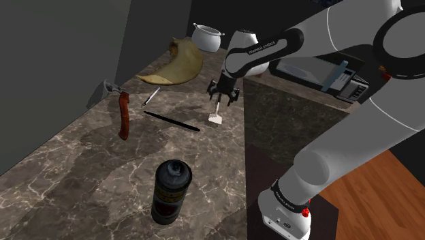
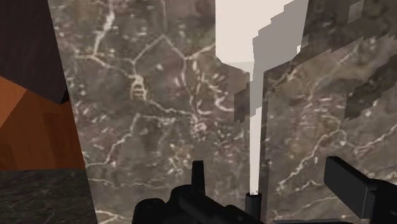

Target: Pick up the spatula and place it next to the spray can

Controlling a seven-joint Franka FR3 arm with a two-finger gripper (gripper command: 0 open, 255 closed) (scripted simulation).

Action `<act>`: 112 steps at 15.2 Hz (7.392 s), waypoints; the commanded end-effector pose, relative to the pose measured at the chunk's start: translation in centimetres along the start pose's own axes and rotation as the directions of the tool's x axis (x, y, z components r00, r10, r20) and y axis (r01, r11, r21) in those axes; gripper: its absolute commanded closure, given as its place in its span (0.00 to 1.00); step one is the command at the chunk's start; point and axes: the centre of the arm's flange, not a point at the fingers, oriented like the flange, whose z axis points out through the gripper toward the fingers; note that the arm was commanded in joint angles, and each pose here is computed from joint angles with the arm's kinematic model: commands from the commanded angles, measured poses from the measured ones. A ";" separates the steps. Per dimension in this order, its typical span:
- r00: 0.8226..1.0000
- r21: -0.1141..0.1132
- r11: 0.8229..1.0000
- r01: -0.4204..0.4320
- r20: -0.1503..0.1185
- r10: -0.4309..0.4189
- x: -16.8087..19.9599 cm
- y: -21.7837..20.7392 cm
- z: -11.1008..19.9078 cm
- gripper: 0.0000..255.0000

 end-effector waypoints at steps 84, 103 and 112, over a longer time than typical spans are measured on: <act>1.000 0.001 1.000 0.000 0.000 0.000 -15.2 -1.7 -26.8 1.00; 1.000 0.001 1.000 0.000 0.000 0.000 -30.2 -3.1 -23.6 1.00; 1.000 0.001 1.000 0.000 0.000 0.000 -30.5 -3.1 -18.8 1.00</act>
